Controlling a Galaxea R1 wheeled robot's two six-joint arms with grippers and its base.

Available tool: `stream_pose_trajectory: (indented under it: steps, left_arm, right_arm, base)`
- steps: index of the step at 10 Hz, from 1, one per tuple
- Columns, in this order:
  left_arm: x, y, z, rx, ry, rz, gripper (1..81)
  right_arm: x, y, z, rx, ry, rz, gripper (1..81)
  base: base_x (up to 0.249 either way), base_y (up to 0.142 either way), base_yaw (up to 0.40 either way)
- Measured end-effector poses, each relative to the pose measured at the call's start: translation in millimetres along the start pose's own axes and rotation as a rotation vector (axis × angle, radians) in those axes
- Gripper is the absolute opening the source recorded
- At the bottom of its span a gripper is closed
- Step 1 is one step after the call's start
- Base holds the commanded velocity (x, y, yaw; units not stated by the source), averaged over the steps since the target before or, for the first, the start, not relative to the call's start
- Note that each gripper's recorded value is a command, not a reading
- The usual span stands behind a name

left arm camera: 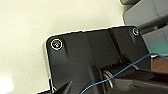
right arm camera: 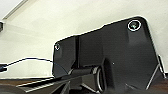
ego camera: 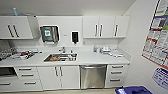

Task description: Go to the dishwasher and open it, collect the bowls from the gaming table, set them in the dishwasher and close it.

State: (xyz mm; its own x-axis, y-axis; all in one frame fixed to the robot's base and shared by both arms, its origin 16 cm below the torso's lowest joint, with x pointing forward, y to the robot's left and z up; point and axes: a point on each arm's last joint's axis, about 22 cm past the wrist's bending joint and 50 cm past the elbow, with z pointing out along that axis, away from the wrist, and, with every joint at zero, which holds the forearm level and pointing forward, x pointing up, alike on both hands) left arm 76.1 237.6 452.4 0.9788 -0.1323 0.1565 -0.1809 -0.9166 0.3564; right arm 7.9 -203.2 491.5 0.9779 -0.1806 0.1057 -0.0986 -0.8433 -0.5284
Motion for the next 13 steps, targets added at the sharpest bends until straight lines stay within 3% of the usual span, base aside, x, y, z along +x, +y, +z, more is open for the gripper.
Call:
stream_pose_trajectory:
  steps: [13]
  left_arm:
    - [0.2, 1.5, 0.5, -0.002, 0.001, 0.000, 81.1]
  right_arm:
    - [-2.4, -3.3, 1.6, 0.005, -0.002, 0.001, 81.1]
  base:
    - [0.124, 0.000, 0.000]
